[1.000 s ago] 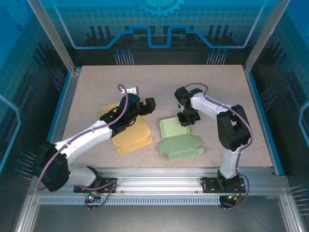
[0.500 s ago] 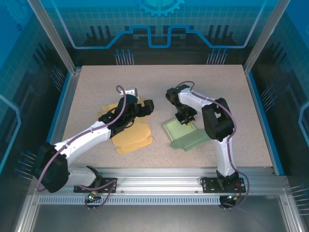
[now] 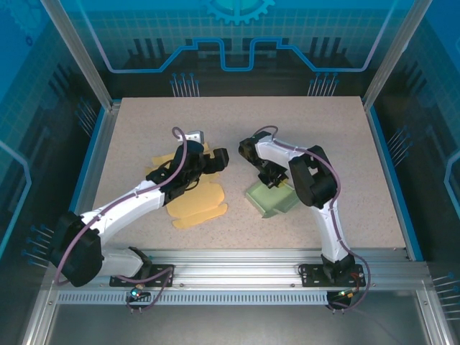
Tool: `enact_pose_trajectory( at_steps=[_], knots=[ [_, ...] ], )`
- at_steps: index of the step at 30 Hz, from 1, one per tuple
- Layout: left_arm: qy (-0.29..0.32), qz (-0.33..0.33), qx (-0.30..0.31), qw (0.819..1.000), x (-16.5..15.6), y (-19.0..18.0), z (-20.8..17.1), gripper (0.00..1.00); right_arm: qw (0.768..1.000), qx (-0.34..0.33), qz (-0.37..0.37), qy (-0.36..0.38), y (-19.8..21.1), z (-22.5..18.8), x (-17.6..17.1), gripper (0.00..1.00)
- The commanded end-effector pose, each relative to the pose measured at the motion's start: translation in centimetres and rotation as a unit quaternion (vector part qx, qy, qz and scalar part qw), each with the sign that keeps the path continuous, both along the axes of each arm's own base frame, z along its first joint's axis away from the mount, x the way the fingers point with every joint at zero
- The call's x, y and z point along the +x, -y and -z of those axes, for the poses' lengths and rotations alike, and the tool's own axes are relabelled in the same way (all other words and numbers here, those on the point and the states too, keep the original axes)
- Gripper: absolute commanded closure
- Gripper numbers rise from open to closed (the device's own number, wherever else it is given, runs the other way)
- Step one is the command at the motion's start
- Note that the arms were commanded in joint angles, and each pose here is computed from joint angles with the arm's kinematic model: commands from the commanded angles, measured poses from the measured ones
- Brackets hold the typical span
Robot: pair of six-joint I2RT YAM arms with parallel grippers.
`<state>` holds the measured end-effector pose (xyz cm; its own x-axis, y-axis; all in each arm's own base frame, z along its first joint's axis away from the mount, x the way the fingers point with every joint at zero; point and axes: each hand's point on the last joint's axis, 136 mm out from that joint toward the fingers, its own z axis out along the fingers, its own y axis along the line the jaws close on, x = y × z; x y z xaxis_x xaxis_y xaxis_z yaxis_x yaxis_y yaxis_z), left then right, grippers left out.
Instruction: Fold the paper box
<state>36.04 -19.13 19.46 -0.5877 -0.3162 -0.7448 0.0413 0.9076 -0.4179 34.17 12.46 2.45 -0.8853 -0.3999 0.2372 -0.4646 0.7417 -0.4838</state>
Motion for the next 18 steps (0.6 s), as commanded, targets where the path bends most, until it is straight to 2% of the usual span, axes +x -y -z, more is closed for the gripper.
enact_pose_trajectory(
  at_steps=[1, 4, 10, 14, 18],
  knots=[
    [0.012, -0.001, -0.014, 1.0, 0.0, -0.2, -0.7, 0.01, 0.997, 0.032, -0.051, 0.051, -3.0, 2.9, 3.1, 1.0],
    [0.014, 0.0, -0.014, 1.0, 0.0, -0.2, -0.8, 0.01, 0.991, 0.035, -0.113, 0.057, -4.2, 2.6, 4.4, 0.99],
    [0.018, -0.002, -0.009, 1.0, 0.1, -0.4, -1.1, 0.01, 0.978, 0.042, -0.19, 0.069, -6.5, 2.0, 6.3, 0.85],
    [0.02, -0.004, -0.004, 1.0, -0.1, -0.7, -1.2, 0.01, 0.976, 0.03, -0.204, 0.075, -6.8, 1.0, 6.5, 0.72],
    [0.023, -0.006, -0.002, 1.0, -0.3, -0.9, -1.2, 0.01, 0.975, 0.04, -0.202, 0.088, -7.2, -0.5, 6.3, 0.52]
  ],
)
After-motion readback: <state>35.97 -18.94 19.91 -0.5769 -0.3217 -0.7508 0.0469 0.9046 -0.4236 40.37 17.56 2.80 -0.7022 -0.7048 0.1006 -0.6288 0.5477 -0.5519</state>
